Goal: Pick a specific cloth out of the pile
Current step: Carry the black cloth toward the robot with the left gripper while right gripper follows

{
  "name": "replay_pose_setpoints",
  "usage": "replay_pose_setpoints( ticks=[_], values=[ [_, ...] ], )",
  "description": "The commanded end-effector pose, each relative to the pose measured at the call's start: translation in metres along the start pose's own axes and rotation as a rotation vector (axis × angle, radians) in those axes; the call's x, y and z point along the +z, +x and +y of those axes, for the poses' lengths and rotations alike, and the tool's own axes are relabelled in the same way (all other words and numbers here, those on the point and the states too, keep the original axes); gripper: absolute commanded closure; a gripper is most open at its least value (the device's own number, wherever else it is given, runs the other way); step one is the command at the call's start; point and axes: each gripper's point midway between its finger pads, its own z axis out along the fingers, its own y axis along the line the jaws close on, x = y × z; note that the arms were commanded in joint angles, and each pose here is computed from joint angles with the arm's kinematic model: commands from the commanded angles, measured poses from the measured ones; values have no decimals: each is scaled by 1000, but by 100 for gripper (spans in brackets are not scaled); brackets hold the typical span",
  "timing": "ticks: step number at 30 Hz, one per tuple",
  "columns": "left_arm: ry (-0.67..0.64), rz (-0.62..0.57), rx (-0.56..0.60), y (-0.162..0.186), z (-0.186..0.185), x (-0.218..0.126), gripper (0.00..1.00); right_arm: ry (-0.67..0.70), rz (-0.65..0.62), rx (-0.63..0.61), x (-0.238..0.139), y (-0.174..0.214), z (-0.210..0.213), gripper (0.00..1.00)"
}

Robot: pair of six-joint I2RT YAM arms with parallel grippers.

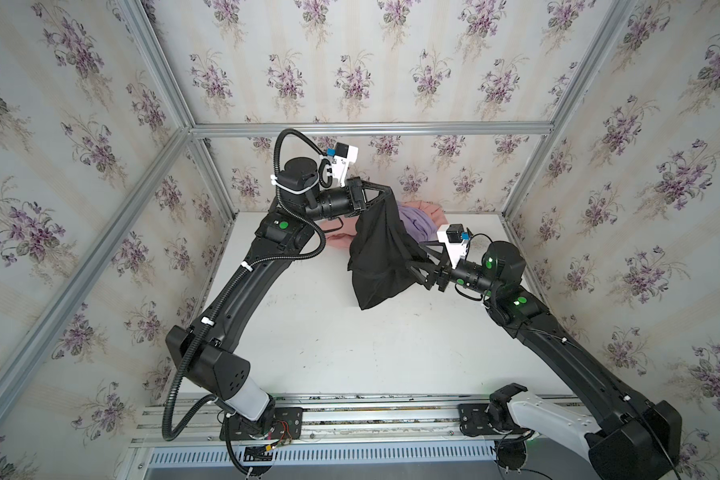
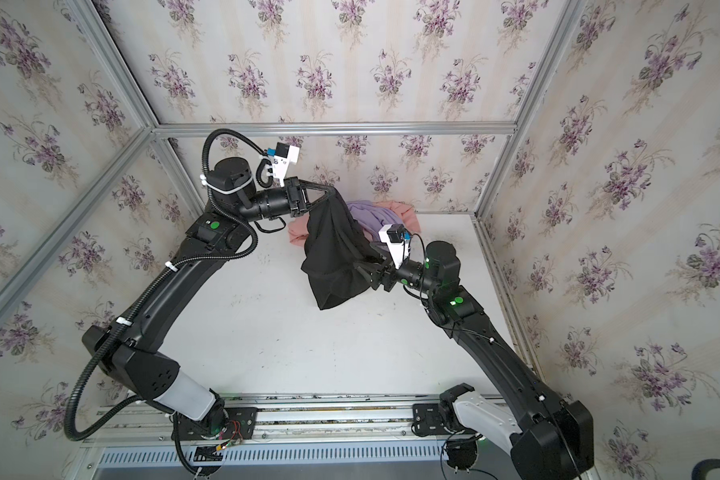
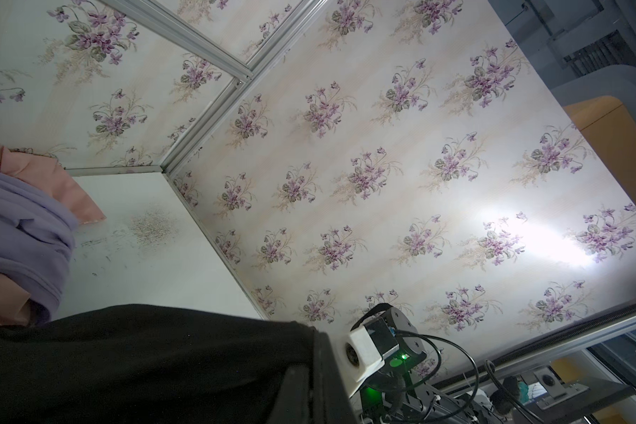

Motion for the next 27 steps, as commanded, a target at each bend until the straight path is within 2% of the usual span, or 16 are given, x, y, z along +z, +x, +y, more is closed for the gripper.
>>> replay_pose_setpoints(
  ticks=[1,11,27],
  values=[
    [49,27,61,8,-17,-5,98,-58,-12,-11,-7,-7,16,19],
    [124,135,101,50,-46,-15,98,-106,-18,24,-30,-6,41,13],
    [133,207,115,93,-57,-32,97,-80,80,103,-53,44,55,12]
  ],
)
